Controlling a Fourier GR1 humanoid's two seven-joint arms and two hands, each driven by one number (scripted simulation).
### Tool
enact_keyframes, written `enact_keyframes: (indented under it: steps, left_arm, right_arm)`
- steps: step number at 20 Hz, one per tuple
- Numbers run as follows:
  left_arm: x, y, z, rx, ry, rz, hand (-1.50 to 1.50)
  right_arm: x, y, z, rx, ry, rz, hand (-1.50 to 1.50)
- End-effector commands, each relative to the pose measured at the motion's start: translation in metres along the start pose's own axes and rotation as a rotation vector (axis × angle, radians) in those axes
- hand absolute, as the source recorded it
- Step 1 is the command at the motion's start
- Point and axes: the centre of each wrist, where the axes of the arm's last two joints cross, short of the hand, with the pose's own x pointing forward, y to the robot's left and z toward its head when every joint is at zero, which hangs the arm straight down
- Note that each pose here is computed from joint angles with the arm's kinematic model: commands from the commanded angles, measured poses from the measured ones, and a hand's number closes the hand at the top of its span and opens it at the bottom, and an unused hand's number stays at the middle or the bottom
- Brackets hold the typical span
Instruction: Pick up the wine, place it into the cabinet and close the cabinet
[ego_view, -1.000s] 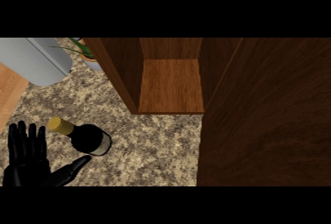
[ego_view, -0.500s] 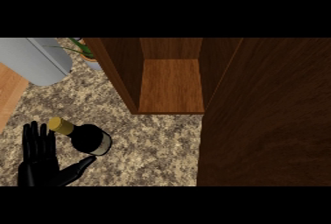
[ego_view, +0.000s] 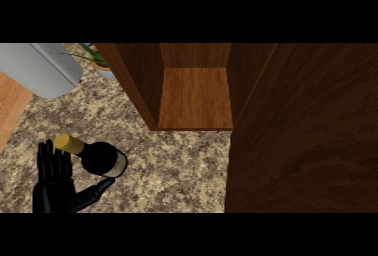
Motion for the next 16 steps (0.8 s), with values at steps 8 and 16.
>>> enact_keyframes:
  steps: [8, 16]
  left_arm:
    - [-0.024, 0.0, -0.001, -0.001, 0.031, 0.002, -1.5]
    - [-0.041, 0.003, -0.014, -0.007, 0.048, 0.03, -1.5]
  right_arm:
    - [0.029, 0.008, 0.024, 0.047, -0.068, -0.041, -1.5]
    - [0.03, 0.009, 0.034, 0.032, -0.086, -0.022, -1.5]
